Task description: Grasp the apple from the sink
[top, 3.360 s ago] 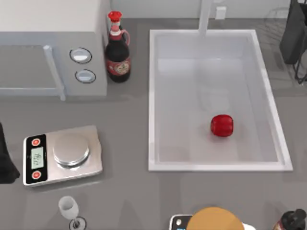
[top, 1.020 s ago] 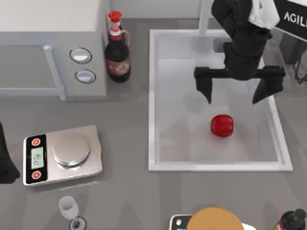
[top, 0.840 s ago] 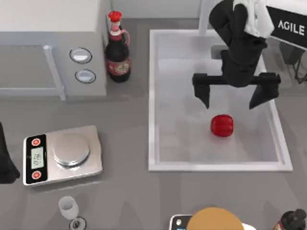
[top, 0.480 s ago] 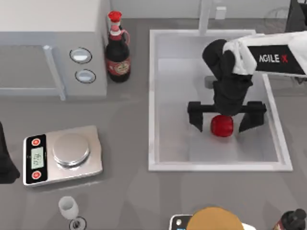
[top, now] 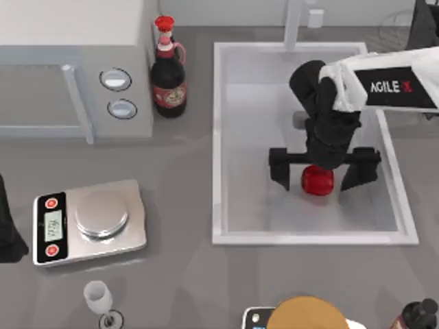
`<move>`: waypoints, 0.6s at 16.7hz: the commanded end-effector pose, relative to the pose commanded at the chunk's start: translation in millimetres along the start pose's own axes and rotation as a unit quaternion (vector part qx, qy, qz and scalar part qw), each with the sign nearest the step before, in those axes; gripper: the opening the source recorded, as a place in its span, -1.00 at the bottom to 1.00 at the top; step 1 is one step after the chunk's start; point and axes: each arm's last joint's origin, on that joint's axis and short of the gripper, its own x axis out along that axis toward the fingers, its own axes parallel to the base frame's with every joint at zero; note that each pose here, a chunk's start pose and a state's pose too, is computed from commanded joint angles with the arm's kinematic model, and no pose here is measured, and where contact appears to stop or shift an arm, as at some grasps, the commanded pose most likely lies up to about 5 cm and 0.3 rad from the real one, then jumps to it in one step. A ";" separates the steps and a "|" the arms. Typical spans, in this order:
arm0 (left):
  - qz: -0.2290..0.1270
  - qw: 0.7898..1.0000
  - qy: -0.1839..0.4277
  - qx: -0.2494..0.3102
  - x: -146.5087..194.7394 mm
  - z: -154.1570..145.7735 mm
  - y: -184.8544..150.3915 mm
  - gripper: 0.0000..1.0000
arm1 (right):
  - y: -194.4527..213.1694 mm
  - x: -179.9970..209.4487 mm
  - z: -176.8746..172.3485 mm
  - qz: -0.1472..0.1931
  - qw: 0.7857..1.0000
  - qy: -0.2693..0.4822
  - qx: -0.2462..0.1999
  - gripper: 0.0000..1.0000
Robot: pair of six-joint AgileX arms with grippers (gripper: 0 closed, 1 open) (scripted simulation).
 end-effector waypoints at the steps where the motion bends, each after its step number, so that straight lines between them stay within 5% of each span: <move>1: 0.000 1.000 0.000 0.000 0.0 0.0 0.0 1.00 | 0.0 0.0 0.0 0.000 1.000 0.000 0.000 0.70; 10: 0.000 1.000 0.000 0.000 0.0 0.0 0.0 1.00 | 0.0 0.0 0.0 0.000 1.000 0.000 0.000 -0.66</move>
